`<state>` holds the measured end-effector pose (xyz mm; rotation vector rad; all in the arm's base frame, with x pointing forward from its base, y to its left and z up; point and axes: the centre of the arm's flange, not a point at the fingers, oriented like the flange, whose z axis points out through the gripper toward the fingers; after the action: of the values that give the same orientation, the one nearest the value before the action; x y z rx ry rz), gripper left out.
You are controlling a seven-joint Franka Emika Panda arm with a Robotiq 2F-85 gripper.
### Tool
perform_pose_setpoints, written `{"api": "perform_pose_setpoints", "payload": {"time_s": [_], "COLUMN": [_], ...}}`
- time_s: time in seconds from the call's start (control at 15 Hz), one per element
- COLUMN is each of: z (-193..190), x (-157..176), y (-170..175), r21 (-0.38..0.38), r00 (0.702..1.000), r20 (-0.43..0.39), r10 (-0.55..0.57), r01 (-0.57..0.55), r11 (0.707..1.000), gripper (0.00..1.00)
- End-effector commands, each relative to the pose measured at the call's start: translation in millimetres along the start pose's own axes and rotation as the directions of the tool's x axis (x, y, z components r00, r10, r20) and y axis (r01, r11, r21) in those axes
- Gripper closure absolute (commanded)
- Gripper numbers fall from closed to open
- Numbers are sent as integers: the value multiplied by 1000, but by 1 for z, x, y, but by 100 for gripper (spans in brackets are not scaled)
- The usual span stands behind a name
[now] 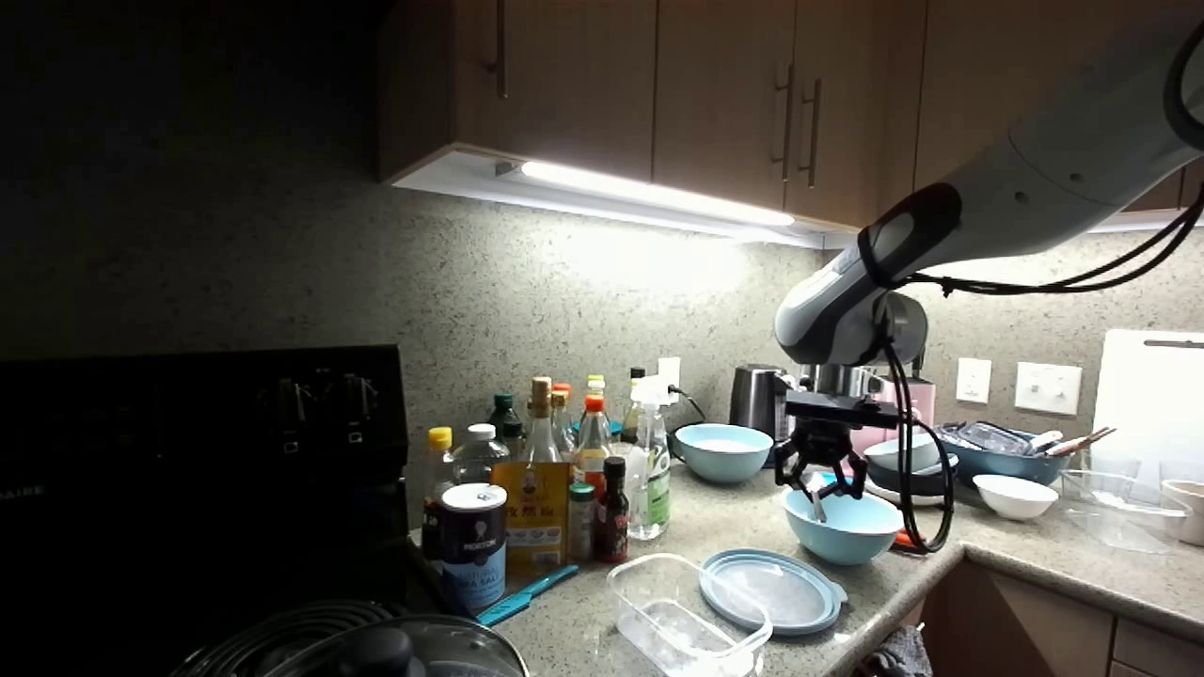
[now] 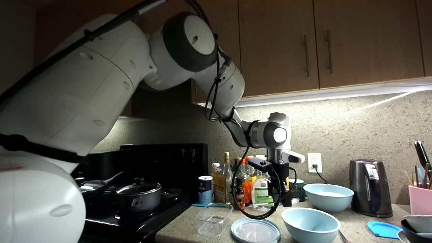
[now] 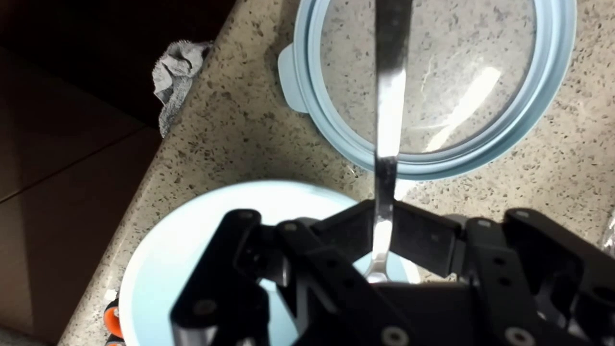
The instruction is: Pick the spoon and put it in the bowl
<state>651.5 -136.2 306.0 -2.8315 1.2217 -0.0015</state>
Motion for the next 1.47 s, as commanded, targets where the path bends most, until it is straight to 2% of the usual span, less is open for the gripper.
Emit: {"api": "perform_pose_setpoints", "payload": {"time_s": [0.0, 0.27, 0.4, 0.47, 0.73, 0.87, 1.13, 1.4], "z": [-2, 2, 10, 5, 13, 13, 15, 31], "x": [18, 36, 46, 33, 41, 57, 86, 102], "y": [5, 10, 8, 13, 11, 11, 19, 23], "r21": [40, 55, 66, 42, 42, 48, 43, -30], "r00": [1000, 997, 995, 997, 997, 992, 972, 934], "r20": [17, 31, 1, 0, -2, 22, 44, 101], "r10": [26, 70, 102, 74, 78, 122, 231, 342], "r01": [-27, -71, -102, -74, -78, -123, -233, -340], "r11": [999, 996, 993, 996, 996, 991, 972, 940], "gripper": [100, 100, 100, 100, 100, 100, 100, 100]}}
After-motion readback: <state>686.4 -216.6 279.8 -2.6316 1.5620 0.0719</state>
